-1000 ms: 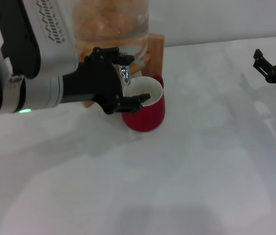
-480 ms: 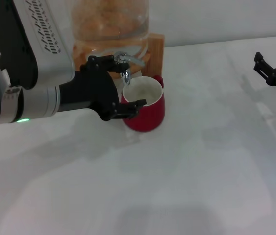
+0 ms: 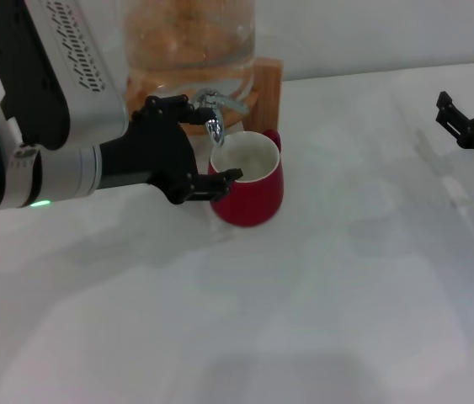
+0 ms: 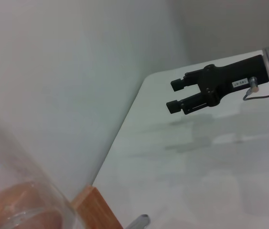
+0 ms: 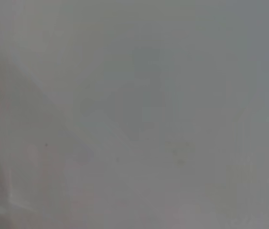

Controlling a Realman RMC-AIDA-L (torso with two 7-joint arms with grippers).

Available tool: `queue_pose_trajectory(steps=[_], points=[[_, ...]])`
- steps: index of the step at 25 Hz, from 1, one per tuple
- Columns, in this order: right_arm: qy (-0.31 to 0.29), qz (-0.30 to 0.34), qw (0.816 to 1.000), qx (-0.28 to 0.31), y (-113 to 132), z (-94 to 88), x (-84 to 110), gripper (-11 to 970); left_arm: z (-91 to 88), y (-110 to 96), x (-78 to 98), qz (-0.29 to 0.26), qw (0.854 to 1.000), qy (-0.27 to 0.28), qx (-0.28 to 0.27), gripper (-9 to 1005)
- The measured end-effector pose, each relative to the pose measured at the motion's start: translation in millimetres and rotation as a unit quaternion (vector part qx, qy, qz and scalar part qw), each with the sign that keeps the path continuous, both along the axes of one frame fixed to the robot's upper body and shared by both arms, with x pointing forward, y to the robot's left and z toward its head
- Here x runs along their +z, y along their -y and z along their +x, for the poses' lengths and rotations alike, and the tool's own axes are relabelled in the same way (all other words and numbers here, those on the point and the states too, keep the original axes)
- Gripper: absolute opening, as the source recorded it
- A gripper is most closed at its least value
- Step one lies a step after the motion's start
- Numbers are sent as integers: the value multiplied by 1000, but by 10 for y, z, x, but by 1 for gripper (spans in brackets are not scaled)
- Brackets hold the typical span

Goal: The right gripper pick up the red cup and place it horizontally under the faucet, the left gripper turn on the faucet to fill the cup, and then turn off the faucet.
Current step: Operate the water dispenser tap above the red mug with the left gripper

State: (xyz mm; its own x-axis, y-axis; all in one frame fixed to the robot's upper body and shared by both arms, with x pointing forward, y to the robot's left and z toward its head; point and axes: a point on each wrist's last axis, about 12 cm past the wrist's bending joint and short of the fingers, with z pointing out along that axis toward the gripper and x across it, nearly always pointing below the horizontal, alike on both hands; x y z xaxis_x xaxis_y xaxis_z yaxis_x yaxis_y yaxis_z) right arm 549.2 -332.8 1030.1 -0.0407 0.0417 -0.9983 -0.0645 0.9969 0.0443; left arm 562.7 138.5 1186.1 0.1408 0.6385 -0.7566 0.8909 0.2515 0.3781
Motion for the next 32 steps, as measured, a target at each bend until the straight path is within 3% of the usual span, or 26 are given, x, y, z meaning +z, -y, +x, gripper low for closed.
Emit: queue_pose_trajectory(steps=[32], points=[[2,1,1000,1,-9,14,12,829,262,194,-32,28,999,0,-21,813]])
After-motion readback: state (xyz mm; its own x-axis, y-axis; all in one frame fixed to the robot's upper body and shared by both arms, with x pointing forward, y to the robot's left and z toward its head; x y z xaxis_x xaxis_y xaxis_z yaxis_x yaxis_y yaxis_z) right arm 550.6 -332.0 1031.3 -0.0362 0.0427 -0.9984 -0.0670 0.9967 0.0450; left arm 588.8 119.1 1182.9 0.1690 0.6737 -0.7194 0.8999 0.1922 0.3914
